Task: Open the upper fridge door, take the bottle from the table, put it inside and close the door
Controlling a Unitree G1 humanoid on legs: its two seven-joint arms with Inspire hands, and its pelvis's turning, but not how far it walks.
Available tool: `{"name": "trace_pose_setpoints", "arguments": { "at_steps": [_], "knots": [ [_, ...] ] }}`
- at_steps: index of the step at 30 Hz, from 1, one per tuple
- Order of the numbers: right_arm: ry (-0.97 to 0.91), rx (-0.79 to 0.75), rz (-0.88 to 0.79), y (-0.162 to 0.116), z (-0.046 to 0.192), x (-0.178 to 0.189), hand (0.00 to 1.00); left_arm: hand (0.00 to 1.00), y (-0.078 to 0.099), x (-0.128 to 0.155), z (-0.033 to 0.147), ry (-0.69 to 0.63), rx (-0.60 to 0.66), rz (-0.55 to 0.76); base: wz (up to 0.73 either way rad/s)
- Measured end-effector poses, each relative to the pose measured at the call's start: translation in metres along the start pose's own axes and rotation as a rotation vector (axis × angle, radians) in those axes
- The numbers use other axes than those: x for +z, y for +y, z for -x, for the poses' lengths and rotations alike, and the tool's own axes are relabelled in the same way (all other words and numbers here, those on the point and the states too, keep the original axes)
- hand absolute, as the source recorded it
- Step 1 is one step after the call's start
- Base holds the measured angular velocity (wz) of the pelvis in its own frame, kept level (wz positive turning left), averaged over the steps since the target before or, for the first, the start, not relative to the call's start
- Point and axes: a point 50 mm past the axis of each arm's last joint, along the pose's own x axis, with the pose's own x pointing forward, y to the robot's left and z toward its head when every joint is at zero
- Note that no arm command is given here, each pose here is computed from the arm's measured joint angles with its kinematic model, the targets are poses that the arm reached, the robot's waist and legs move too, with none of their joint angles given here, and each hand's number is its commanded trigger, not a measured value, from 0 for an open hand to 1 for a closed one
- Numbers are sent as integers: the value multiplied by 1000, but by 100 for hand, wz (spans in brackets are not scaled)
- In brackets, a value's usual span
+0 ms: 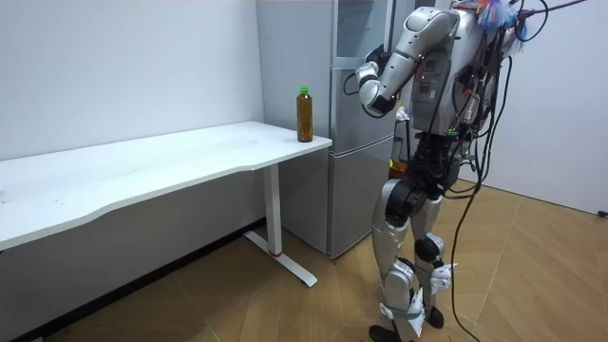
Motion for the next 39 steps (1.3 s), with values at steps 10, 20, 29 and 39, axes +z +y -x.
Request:
{"name": "trace_pose_setpoints", "arguments": {
  "at_steps": [10, 20, 29, 39],
  "knots": [
    [-4, 10, 1, 0, 0, 1, 0, 0, -1, -1, 0, 3, -10, 1, -5],
    [-10, 6, 10, -2, 1, 2, 0, 0, -6, -4, -2, 12, -47, 12, -3],
    [-12, 7, 9, -1, 1, 3, 0, 0, -6, -4, -2, 11, -46, 12, -2],
    [-14, 12, 10, -2, 1, 4, 0, 0, -6, -4, -2, 8, -48, 11, -1]
  ]
}}
